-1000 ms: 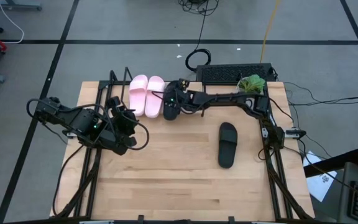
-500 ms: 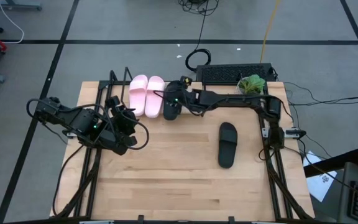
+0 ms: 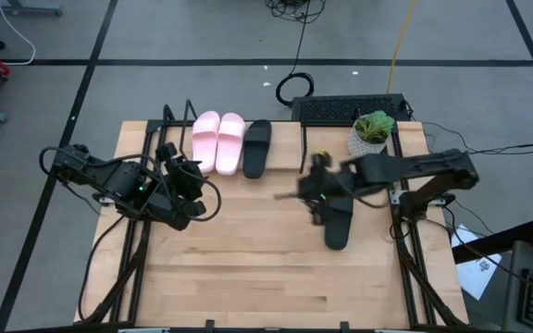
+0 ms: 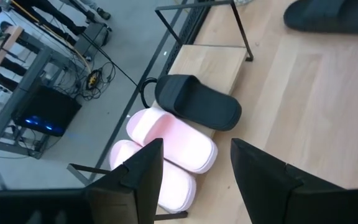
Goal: Pick and place slides into the shelf
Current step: Put the black slipper on the shelf
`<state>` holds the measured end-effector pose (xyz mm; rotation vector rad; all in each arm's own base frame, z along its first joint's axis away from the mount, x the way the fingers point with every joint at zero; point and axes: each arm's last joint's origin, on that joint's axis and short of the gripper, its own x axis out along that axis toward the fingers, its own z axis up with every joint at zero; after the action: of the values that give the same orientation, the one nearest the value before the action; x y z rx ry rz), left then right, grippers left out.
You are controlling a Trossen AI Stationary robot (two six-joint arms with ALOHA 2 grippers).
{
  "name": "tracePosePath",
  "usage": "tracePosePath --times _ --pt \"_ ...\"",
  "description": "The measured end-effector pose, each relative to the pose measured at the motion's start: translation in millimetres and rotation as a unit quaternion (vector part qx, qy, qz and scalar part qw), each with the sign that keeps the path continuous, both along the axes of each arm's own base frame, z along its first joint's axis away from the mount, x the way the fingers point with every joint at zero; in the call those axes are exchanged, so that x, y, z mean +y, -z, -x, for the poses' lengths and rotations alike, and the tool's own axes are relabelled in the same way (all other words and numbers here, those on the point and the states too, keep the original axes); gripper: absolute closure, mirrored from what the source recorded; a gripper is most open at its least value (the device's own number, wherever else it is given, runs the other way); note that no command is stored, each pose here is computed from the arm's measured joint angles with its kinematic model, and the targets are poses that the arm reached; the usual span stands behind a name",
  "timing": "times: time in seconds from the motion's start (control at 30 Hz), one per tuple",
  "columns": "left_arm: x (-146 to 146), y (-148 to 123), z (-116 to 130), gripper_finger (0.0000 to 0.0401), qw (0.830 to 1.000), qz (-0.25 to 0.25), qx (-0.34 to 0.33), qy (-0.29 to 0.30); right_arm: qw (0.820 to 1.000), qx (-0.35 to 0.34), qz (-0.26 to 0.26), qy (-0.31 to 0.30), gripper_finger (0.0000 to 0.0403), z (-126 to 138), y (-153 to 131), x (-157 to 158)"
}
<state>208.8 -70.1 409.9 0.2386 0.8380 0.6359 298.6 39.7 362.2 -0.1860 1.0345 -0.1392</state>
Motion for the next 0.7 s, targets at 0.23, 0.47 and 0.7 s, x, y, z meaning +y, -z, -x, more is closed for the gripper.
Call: tracePosePath --times 0.23,0.47,0.7 --pt "-2.2 -1.9 -4.8 0.0213 0.999 0.018 -0.035 -0.006 0.993 0.115 -0.018 0.034 0.0151 38.1 28.2 40.5" --pt "-4.1 -3.2 -8.2 0.0213 0.998 0.036 -0.053 -0.002 0.97 0.24 0.009 0.031 0.0151 61.9 98.5 54.1" --pt "-4.1 -3.2 -8.2 0.0213 0.998 0.036 -0.053 -0.002 0.958 0.282 0.04 0.038 0.0151 74.9 143.0 44.6"
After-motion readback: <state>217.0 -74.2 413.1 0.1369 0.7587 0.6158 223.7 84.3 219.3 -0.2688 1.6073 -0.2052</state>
